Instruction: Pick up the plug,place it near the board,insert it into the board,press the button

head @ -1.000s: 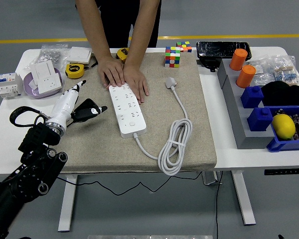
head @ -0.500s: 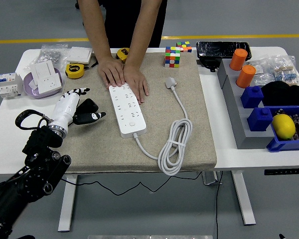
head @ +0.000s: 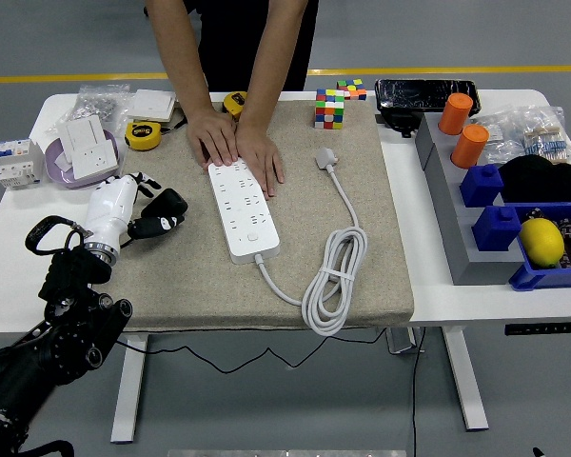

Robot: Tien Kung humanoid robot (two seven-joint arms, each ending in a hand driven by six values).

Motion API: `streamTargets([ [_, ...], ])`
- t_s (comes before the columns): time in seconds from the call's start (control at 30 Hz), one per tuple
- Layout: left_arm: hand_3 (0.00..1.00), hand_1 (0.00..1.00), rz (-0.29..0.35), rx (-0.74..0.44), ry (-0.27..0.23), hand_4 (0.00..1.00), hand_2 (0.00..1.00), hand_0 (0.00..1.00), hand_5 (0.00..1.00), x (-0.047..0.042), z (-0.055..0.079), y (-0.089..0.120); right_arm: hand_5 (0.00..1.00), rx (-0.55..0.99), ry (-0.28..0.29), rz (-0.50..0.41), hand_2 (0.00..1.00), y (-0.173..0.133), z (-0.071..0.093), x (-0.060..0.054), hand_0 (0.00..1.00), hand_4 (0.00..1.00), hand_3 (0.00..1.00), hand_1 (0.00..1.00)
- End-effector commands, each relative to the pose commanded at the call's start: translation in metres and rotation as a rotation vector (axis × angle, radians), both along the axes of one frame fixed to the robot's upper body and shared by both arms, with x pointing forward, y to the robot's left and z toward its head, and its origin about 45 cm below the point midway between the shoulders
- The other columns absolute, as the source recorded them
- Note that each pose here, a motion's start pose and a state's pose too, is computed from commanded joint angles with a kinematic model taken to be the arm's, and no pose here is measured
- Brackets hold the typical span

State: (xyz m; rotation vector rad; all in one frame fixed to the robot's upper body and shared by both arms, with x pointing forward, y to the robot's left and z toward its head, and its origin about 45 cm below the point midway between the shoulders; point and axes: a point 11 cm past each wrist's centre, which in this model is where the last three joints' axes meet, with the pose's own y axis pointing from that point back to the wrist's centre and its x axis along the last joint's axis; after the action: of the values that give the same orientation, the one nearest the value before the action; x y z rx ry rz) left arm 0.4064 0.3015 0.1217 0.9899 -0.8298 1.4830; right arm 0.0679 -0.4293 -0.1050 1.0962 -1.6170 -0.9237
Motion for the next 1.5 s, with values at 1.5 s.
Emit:
streamTargets([
  [1.5,0.674,0.687,0.014,-0.002,0.054,0.998,0.597,0.757,0.286,0.0033,-0.008,0.007,0.998,-0.006,0.003,0.009,0.797,-0.003,0.001,0.001,0.929,0.998,0.801,0.849],
])
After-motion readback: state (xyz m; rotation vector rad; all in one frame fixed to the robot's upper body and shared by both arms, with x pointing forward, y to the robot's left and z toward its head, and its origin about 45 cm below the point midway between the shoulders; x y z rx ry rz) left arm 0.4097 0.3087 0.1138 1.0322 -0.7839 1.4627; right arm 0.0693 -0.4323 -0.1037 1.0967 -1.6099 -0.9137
